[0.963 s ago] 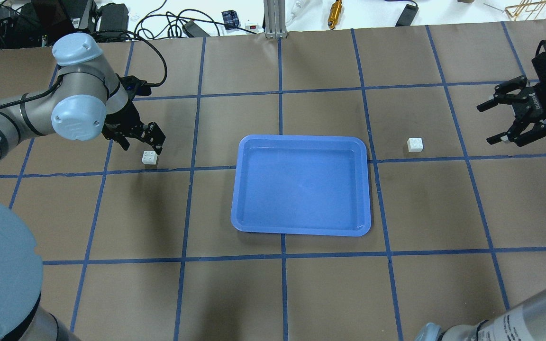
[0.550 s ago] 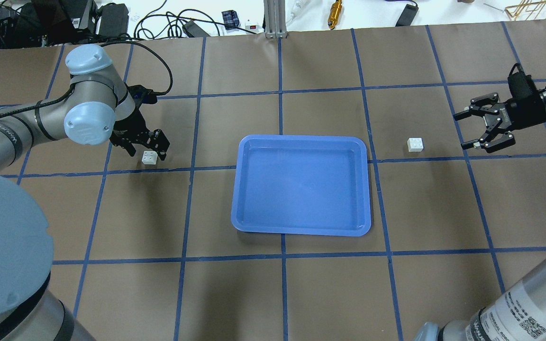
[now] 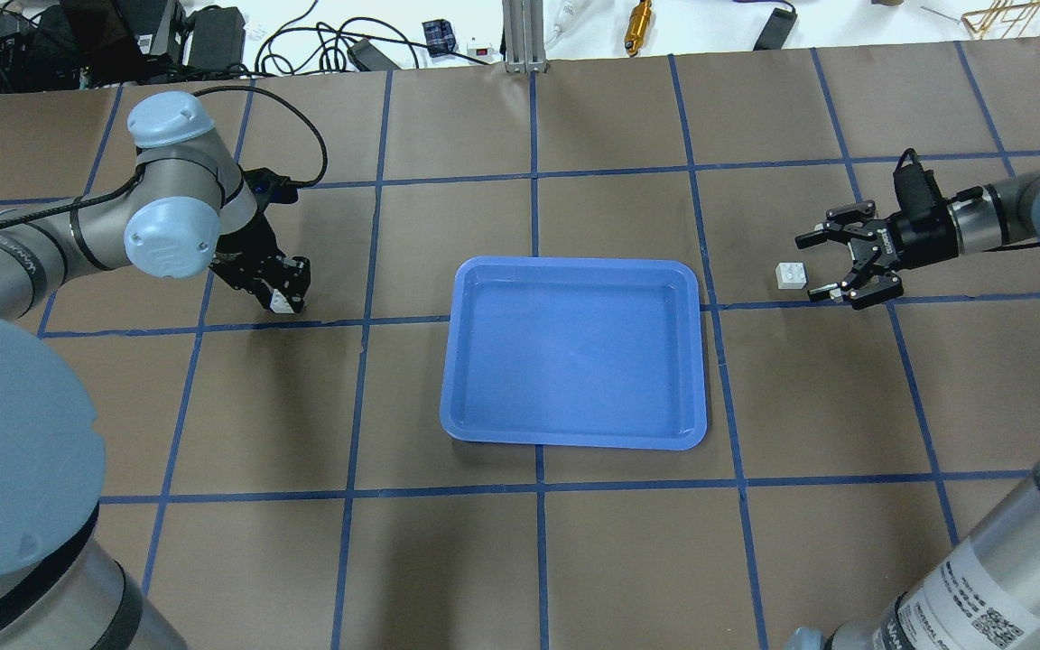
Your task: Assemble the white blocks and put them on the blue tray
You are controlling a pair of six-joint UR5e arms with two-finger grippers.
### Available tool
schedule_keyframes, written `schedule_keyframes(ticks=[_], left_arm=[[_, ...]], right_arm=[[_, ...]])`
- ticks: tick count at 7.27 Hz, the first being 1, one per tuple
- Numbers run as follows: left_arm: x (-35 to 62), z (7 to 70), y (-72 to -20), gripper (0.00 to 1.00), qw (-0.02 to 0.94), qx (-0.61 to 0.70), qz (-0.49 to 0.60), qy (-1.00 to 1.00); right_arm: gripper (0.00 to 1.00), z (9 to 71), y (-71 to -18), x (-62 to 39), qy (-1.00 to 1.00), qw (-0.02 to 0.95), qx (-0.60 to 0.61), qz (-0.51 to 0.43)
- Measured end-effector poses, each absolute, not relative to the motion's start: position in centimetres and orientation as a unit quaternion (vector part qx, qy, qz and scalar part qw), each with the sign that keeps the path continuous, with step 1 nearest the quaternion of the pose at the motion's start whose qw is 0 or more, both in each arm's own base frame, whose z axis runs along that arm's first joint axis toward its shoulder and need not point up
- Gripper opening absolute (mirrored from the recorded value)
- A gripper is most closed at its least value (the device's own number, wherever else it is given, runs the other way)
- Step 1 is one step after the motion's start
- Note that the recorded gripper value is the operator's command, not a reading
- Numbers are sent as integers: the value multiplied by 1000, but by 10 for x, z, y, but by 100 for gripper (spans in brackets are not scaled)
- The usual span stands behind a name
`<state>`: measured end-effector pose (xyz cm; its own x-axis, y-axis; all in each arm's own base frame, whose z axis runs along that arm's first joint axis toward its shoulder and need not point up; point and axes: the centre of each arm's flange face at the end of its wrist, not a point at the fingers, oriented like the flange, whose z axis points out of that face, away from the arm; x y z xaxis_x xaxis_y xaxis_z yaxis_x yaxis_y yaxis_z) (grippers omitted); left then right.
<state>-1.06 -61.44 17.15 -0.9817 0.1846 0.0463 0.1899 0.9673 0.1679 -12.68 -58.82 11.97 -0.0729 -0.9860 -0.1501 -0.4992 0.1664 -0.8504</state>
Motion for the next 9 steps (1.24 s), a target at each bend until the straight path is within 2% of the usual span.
schedule_keyframes(ticks=[2,3,4,7,8,9], left_arm=[[-7,187,-617,0,11,-90,-76,-993],[-6,204,-622,0,9,-85,-68,-994],[-8,225,-628,0,7,-73,-64,-995],[-74,294,-630,0,2,-45,-62,-997],[-109,305,-624,0,0,-36,-57,-998],[-151,311,-614,0,-2,-35,-53,-998]], right_arm=[[98,116,-593,-124,655,357,-582,-323],[95,113,-595,-124,653,349,-588,-326],[84,110,-595,-124,651,346,-591,-326],[27,104,-595,-125,652,346,-594,-319],[12,104,-595,-126,653,345,-596,-317],[6,106,-595,-126,652,342,-598,-316]])
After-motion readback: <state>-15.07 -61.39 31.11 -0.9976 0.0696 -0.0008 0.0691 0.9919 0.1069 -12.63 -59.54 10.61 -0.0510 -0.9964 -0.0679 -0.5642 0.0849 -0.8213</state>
